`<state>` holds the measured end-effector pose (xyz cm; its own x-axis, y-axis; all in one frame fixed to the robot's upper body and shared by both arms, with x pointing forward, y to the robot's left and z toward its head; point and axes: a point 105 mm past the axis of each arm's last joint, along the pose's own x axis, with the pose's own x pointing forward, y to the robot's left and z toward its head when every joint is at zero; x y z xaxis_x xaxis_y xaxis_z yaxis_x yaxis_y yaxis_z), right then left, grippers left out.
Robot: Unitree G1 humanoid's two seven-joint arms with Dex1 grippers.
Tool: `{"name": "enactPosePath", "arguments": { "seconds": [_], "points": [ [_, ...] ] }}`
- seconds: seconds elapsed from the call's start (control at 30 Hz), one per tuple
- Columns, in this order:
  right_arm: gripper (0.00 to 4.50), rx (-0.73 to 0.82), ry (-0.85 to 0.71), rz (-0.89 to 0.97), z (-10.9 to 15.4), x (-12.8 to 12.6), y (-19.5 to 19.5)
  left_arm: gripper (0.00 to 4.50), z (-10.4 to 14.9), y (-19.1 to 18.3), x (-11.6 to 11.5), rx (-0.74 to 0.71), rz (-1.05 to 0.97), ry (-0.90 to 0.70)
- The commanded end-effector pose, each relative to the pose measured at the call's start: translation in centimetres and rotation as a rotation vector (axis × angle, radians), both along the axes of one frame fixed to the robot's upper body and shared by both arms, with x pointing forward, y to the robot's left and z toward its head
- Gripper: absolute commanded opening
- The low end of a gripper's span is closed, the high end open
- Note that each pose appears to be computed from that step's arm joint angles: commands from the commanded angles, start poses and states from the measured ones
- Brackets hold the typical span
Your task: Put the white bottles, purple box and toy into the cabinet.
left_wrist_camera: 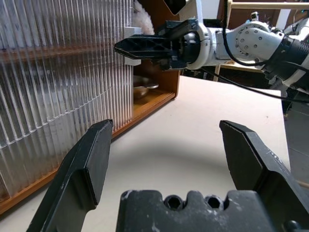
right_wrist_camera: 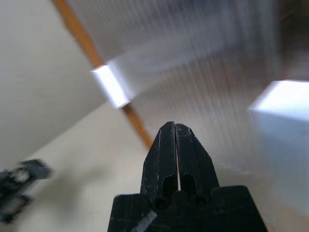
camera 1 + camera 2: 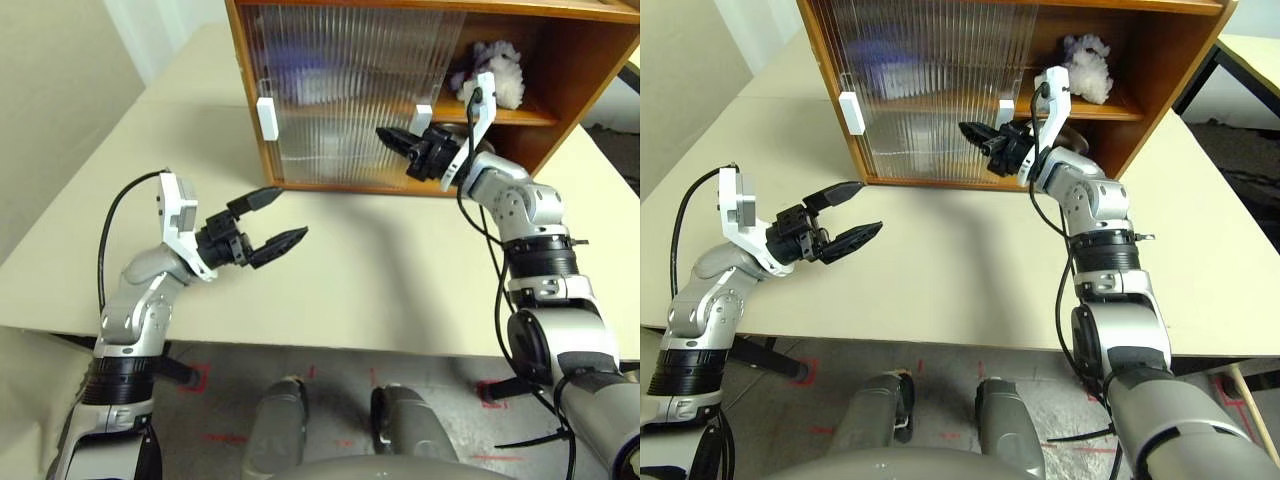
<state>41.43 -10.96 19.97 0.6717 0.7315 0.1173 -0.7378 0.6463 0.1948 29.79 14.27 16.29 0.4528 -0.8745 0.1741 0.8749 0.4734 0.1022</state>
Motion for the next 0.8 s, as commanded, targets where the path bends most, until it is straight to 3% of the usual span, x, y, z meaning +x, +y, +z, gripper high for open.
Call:
{"name": "enactPosePath", "arguments": {
  "seconds": [0.03, 0.8],
  "points": [
    [0.03, -0.036, -0.017, -0.087, -0.3, 0.6, -2.5, 4.5, -0.5, -0.2, -0.1, 0.017, -0.006, 0.005],
    [0.03, -0.14, -0.045, -0.472, -0.2, 1.5, -12.2, 4.5, -0.3, -0.4, 0.5, 0.02, -0.023, -0.006]
  ]
}}
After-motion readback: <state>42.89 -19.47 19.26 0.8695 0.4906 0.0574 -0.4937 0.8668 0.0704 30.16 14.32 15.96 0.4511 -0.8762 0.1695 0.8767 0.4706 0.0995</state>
